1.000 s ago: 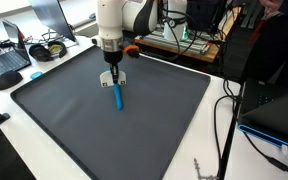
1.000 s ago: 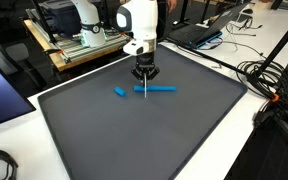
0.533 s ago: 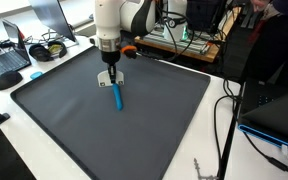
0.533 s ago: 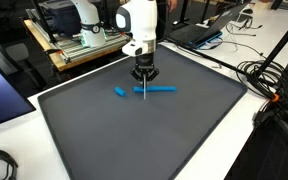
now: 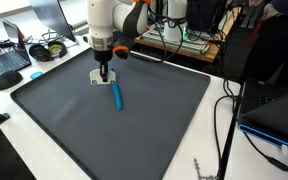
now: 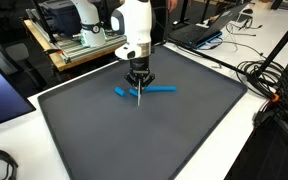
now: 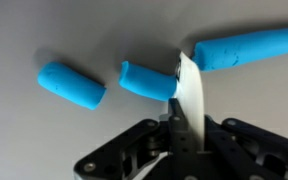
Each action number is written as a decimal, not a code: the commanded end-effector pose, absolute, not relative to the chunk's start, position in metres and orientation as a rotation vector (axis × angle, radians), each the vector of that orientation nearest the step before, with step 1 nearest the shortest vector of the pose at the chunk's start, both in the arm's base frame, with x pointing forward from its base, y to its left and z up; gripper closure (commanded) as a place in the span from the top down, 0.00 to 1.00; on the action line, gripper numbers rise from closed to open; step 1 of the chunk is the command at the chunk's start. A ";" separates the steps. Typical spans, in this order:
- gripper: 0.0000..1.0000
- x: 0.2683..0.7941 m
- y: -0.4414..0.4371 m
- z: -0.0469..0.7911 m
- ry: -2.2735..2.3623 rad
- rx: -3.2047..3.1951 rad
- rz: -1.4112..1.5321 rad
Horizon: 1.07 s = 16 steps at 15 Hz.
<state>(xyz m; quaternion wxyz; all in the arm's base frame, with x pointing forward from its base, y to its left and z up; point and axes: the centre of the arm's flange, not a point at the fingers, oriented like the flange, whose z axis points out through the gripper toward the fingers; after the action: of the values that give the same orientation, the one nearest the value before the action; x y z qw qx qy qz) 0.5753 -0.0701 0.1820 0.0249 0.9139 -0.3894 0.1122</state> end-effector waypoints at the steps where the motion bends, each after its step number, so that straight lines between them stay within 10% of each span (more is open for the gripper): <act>1: 0.01 0.579 -0.092 0.178 -1.264 2.779 0.381; 16: 0.01 0.567 -0.037 0.294 -1.014 2.926 0.519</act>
<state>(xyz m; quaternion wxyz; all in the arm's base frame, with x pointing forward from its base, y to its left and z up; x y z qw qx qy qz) 0.5794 -0.0605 0.2701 0.0014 0.9228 -0.3463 0.1687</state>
